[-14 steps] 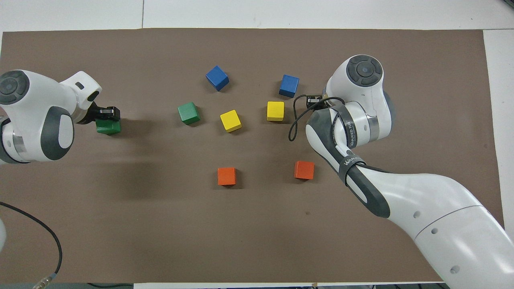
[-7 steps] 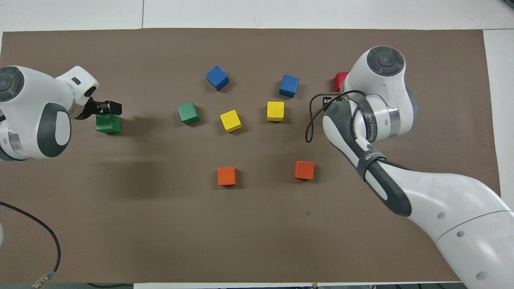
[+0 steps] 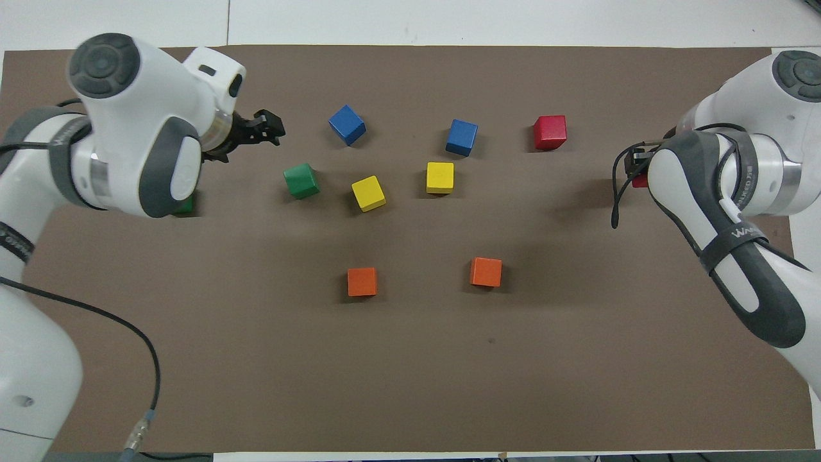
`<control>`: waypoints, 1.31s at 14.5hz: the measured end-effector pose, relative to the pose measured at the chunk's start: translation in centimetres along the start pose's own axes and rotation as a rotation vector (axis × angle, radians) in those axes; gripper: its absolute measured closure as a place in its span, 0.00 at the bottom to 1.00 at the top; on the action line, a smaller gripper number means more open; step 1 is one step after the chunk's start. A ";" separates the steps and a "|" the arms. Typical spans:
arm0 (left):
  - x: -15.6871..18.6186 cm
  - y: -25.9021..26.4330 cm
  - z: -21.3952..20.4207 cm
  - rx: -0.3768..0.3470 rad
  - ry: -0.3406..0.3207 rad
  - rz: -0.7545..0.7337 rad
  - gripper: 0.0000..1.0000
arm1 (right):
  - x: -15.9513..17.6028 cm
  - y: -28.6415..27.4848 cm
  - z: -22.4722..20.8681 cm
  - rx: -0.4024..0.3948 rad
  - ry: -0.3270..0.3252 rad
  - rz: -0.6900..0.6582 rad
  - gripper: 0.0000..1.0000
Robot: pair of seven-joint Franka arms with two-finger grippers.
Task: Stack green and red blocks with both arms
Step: 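Grasp the other green cube while the right gripper grasps the other red cube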
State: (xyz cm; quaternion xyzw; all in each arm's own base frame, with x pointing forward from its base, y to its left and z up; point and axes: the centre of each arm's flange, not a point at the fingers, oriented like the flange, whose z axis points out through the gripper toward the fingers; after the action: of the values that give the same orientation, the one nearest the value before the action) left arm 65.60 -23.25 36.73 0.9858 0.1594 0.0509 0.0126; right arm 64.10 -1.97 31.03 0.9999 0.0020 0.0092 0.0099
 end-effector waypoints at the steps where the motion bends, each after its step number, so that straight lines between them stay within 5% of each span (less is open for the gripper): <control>1: 0.3 -0.4 0.8 0.007 0.004 -0.009 0.00 | -0.2 0.0 0.6 0.000 0.005 -0.001 0.46; 10: -2.2 -0.1 4.8 -0.014 0.017 -0.055 0.00 | -0.7 0.0 2.2 -0.003 0.070 0.005 0.45; 14: -3.2 0.0 5.9 -0.008 0.006 -0.051 0.00 | 1.1 -2.1 -3.0 -0.018 -0.025 0.018 0.13; 15: -3.5 0.2 6.0 -0.007 0.004 -0.050 0.11 | 2.1 -3.6 -6.1 -0.031 -0.039 0.033 0.01; 17: -3.8 0.5 6.0 -0.003 0.000 -0.045 0.38 | 3.2 -7.3 -10.1 -0.038 -0.029 0.047 0.00; 19: -3.7 0.4 5.6 0.015 -0.012 -0.046 0.45 | 3.9 -9.9 -9.7 -0.041 -0.027 0.058 0.00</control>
State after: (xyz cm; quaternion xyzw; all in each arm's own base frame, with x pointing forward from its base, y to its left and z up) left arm 62.75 -24.82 30.83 0.9822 0.1824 0.0434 0.0073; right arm 67.75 8.14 40.56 0.9992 -0.0274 -0.0042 0.0303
